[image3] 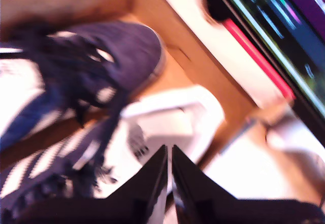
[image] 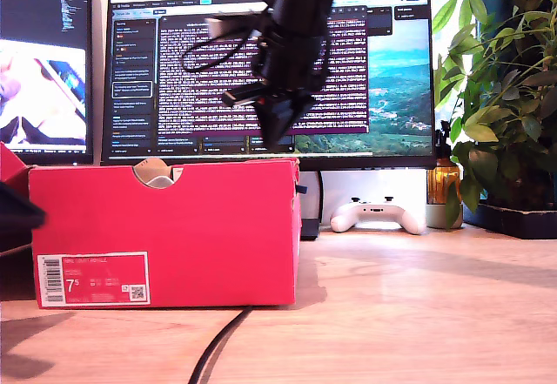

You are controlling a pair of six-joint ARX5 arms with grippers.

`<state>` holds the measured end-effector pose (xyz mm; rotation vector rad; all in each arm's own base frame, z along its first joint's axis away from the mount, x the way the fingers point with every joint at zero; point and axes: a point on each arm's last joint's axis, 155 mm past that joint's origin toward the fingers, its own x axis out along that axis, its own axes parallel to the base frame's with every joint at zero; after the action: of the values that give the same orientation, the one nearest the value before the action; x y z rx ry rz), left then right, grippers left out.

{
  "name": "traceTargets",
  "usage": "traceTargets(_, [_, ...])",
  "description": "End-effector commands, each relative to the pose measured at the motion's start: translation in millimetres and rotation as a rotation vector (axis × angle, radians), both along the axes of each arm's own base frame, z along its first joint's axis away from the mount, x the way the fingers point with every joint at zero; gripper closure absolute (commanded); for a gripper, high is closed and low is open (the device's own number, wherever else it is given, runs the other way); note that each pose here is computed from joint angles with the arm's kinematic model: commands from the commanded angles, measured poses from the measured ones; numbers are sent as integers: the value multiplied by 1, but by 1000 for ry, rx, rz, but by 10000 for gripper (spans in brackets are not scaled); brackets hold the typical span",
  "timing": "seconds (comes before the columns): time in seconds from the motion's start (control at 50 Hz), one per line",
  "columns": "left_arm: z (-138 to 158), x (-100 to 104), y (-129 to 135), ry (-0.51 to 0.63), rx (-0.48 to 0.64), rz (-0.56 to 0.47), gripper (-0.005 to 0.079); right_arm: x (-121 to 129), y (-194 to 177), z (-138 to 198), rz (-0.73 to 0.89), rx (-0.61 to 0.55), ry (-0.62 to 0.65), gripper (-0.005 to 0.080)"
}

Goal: Pack the blue shoes by picking the first shoe and placing it inside the red shoebox, left side, then picking and rotating the second shoe and placing it in the shoebox

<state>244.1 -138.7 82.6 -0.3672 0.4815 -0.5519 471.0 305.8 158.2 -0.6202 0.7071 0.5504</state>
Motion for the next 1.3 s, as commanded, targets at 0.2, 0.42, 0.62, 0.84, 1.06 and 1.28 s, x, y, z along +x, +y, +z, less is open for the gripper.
traceTargets(0.2, [-9,-8,27,-8,107,93,764,-15,4,35,11,107,16,755])
traceTargets(0.42, [-5,-9,46,-35,132,159,764,-17,-21,37,-65,122,55,755])
traceTargets(0.62, [-1,-7,62,-52,135,223,764,-20,-64,31,-150,127,75,755])
traceTargets(0.84, [1,-7,67,-72,153,241,764,-34,-120,40,-278,184,26,755])
traceTargets(1.06, [0,-5,73,-73,175,267,764,-61,-188,45,-438,210,-27,755])
traceTargets(1.28, [-2,-4,78,-77,205,284,764,-86,-248,53,-561,214,-105,755])
